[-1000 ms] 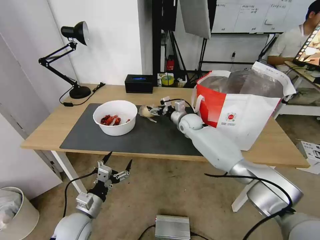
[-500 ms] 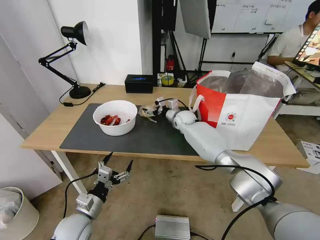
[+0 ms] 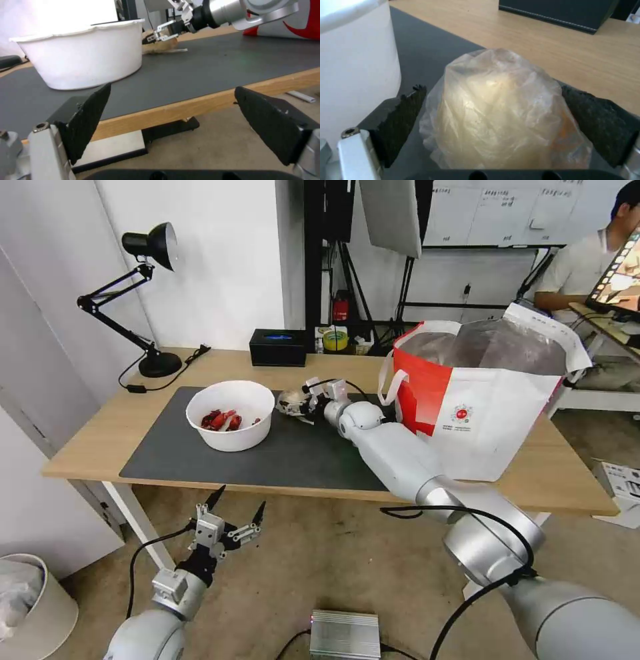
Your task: Pick up the trash from the table and place it into the takeout bag.
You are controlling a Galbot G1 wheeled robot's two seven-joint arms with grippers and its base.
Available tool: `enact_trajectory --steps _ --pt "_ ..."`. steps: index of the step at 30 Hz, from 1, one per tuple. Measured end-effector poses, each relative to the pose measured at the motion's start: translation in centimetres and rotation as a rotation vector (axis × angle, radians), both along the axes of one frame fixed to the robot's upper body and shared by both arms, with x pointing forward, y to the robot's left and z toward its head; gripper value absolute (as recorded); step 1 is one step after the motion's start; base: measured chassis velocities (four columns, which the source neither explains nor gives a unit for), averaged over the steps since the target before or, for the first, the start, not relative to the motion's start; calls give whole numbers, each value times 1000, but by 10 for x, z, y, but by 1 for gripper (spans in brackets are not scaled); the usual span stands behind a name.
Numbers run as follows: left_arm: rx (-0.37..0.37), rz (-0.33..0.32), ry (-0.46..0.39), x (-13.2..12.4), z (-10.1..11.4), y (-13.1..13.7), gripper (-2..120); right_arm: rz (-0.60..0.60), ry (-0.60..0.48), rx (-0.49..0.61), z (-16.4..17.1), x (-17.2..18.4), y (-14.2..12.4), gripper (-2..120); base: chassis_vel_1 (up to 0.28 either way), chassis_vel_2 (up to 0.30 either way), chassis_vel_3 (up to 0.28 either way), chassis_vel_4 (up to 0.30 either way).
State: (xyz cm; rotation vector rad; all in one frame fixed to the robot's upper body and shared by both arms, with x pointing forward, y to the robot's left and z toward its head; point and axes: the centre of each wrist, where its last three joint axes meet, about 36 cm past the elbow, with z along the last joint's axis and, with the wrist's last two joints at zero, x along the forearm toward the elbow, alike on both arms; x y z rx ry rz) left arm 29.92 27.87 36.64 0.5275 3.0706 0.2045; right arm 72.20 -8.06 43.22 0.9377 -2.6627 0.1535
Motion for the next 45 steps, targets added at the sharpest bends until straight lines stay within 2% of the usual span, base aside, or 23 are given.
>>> enact_trajectory --steps 5,7,9,12,13,16,17,18,20,21,23,24,27,28,31,32,36,41,45 --pt "-1 5 0 -1 0 1 100 -2 7 -4 -2 -1 1 95 0 0 0 0" --pt "-1 8 -2 -2 0 2 100 -9 14 -3 -3 -2 0 82 0 0 0 0" --pt "-1 9 -3 -3 0 2 100 -11 15 -3 -2 -2 -2 79 0 0 0 0" --pt "-1 10 -5 -3 0 2 100 -24 18 1 0 -4 -10 64 0 0 0 0" --pt "-1 10 -5 -3 0 2 100 -24 18 1 0 -4 -10 64 0 0 0 0" --pt "-5 8 -6 -3 0 1 100 -41 20 22 7 -8 -23 49 0 0 0 0" --pt "-5 8 -6 -3 0 1 100 -41 20 22 7 -8 -23 49 0 0 0 0" --pt "-6 7 -6 -3 0 0 100 -48 18 34 10 -10 -28 43 0 0 0 0" --pt "-9 7 -8 -4 1 -1 100 -51 14 80 23 -19 -40 35 0 0 0 0" --pt "-9 7 -8 -4 1 -1 100 -51 14 80 23 -19 -40 35 0 0 0 0" --pt "-22 14 -8 -3 4 0 100 -28 5 132 43 -42 -57 22 0 0 0 0" --pt "-22 14 -8 -3 4 0 100 -28 5 132 43 -42 -57 22 0 0 0 0" --pt "-20 17 -10 -2 6 3 100 19 -2 151 51 -84 -76 10 0 0 0 0" --pt "-20 17 -10 -2 6 3 100 19 -2 151 51 -84 -76 10 0 0 0 0" --pt "-22 14 -9 -2 5 2 100 57 -6 178 55 -133 -93 5 0 0 0 0" --pt "-22 14 -9 -2 5 2 100 57 -6 178 55 -133 -93 5 0 0 0 0" --pt "-29 2 -2 -1 2 -4 100 90 -30 197 64 -188 -112 5 0 0 0 0" --pt "-34 -6 3 -1 0 -9 100 113 -77 207 85 -216 -118 5 0 0 0 0" --pt "-33 -6 9 -4 -2 -11 100 62 -205 201 146 -235 -140 5 0 0 0 0"
